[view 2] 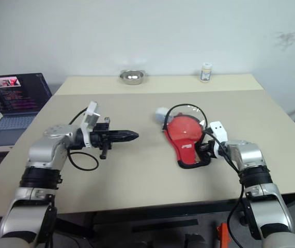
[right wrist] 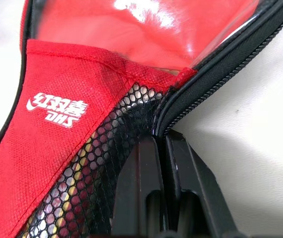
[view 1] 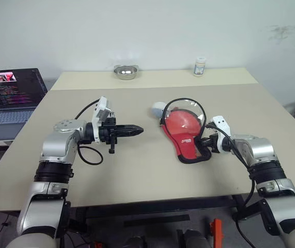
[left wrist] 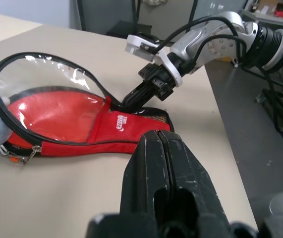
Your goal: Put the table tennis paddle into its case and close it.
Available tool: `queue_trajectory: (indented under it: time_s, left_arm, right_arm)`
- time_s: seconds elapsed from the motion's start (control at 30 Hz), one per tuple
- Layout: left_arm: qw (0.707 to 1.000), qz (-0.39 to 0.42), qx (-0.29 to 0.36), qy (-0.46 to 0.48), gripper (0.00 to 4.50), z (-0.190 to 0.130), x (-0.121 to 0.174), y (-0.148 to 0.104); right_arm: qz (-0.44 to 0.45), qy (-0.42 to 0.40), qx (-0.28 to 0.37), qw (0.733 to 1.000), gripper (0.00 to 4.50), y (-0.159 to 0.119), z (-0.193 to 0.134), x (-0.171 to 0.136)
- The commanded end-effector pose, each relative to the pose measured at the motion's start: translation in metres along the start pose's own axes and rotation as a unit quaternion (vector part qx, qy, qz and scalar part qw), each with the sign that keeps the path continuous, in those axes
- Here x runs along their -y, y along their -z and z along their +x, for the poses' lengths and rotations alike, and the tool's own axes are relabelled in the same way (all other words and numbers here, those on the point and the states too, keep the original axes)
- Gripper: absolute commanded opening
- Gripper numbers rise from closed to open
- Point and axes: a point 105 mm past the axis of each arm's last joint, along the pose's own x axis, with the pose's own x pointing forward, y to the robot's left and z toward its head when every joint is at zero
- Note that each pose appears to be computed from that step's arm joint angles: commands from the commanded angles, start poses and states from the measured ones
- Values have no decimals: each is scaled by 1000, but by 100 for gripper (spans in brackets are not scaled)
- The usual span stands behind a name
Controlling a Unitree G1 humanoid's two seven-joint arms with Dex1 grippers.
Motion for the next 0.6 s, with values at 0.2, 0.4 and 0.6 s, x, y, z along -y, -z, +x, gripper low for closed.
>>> queue_trajectory:
  time_s: [0.2, 0.4, 0.6]
  left_arm:
    - [998, 7, -32, 55, 0, -9, 32, -3]
    - [997, -3, -46, 70, 0, -5, 43, -4]
    - [996, -7, -54, 76, 0, 1, 49, -8]
  right_arm:
    - [5, -162, 29, 986, 3, -14, -7, -106]
    - [19, -202, 19, 979, 3, 2, -11, -143]
    - [12, -212, -18, 977, 3, 33, -22, -150]
